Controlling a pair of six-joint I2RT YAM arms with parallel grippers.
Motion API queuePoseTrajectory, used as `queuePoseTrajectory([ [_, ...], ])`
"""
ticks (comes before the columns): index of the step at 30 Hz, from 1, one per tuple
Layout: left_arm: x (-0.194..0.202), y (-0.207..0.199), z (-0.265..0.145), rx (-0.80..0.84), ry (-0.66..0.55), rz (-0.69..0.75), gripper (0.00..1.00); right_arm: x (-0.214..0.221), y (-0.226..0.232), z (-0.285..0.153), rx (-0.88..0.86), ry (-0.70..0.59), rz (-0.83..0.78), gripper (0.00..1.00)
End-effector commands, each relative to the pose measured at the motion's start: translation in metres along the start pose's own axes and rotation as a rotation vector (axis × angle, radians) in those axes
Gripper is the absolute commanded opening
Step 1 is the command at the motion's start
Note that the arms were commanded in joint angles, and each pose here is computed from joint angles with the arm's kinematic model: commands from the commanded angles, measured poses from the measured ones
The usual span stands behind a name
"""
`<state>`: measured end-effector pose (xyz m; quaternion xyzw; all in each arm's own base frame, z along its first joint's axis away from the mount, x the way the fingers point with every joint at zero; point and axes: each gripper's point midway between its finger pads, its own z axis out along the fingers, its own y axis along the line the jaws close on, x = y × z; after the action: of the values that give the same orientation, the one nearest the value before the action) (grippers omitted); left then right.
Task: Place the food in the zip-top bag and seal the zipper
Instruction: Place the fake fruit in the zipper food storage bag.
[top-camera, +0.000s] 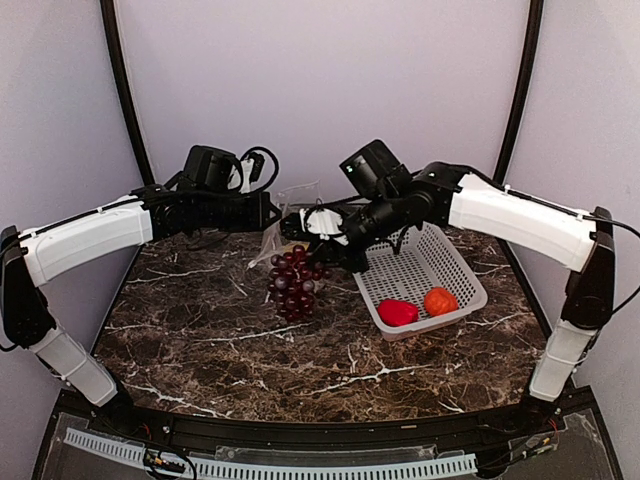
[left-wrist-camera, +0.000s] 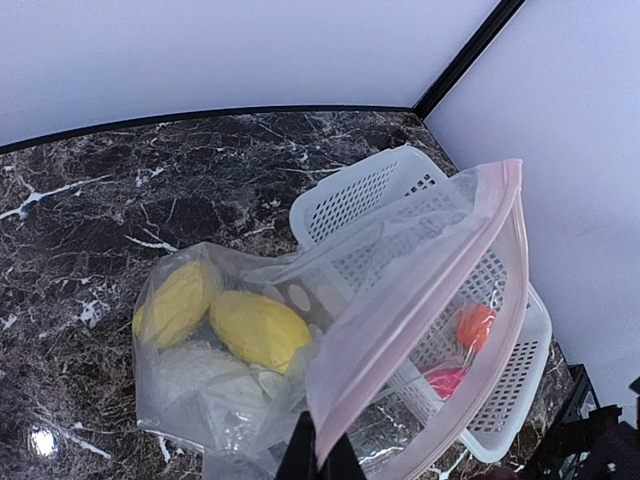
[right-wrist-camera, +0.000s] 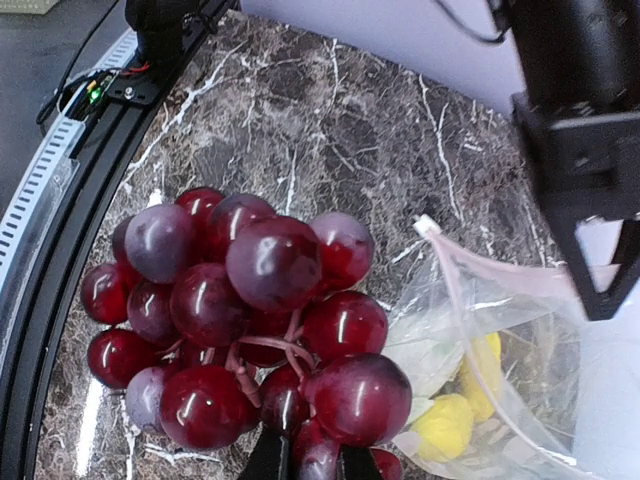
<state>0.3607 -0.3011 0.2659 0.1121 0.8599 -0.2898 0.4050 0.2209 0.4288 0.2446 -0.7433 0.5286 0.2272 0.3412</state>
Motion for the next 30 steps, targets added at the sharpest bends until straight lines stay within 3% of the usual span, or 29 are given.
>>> queuePoseTrajectory([
  [1, -0.014, -0.003, -0.012, 0.004, -0.035, 0.007, 0.01, -0.032, -0.008, -0.037, 0.033, -0.050, 0.011, 0.00],
  [11, -0.019, -0.014, -0.016, 0.055, -0.035, -0.010, 0.01, -0.057, -0.091, -0.082, 0.351, -0.066, -0.044, 0.00],
  [18, -0.025, -0.024, -0.021, 0.097, -0.036, -0.026, 0.01, -0.065, -0.118, -0.076, 0.375, -0.153, -0.033, 0.00],
  [30, -0.034, -0.031, -0.036, 0.123, -0.056, -0.090, 0.01, -0.024, -0.151, -0.056, 0.523, -0.023, -0.080, 0.00],
])
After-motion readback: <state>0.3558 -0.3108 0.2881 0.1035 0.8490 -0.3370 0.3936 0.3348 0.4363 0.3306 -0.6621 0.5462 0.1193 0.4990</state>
